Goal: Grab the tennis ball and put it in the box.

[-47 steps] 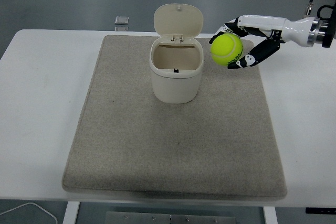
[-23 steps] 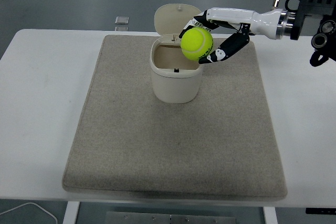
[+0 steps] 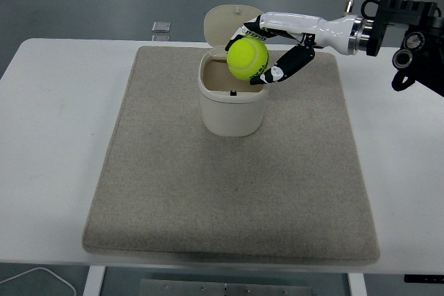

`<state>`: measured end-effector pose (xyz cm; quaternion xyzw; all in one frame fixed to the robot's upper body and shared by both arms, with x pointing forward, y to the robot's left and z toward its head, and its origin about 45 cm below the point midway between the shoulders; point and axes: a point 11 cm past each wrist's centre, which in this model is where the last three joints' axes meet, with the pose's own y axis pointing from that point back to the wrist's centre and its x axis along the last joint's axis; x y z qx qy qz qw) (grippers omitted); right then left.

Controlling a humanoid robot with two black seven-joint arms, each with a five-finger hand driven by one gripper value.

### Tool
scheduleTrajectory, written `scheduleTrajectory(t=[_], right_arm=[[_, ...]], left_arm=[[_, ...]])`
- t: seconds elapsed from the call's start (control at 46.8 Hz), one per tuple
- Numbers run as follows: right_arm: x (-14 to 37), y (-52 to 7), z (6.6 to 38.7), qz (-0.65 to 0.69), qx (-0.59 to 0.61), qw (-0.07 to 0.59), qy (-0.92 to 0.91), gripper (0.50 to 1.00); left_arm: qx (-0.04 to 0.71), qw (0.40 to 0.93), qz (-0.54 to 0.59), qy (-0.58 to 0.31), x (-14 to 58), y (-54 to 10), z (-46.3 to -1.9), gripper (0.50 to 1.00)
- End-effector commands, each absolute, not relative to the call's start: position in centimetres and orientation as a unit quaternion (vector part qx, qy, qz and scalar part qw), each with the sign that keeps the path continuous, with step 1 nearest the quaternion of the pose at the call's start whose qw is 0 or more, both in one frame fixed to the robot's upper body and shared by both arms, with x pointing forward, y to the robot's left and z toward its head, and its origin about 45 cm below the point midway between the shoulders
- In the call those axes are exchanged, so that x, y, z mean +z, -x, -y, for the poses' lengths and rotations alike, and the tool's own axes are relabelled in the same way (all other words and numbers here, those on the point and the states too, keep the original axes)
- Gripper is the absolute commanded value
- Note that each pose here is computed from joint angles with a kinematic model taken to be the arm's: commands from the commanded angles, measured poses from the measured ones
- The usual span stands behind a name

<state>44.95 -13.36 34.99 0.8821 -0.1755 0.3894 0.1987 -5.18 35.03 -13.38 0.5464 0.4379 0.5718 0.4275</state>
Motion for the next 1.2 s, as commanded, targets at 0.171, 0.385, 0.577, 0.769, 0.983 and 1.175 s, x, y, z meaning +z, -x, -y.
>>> scheduleTrajectory(t=[0.171,0.385,0.577,0.769,0.983,1.175], right_arm=[[34.6,-45.1,13.5,0.178,0.391,0.203,-0.880,0.829],[34.5,-45.0,13.5,0.178,0.390,0.204,-0.880,0.850],[34.1,-44.9,13.6,0.177,0.387,0.206,-0.881,0.852],[34.0,-44.9,13.3,0.175,0.385,0.203,-0.883,0.852],[34.3,-44.7,13.7,0.165,0.364,0.202,-0.894,0.852],[35.4,-44.4,15.3,0.164,0.284,0.173,-0.929,0.852]], left_arm=[[0.572,0.427,-0.438,-0.547,-13.4,5.2,-35.1,0.996],[0.572,0.427,-0.438,-0.547,-13.4,5.2,-35.1,0.996],[0.572,0.427,-0.438,-0.547,-13.4,5.2,-35.1,0.996],[0.572,0.427,-0.438,-0.547,-13.4,5.2,-35.1,0.996],[0.572,0.427,-0.438,-0.547,-13.4,5.2,-35.1,0.996],[0.572,0.427,-0.438,-0.547,-13.4,5.2,-35.1,0.996]])
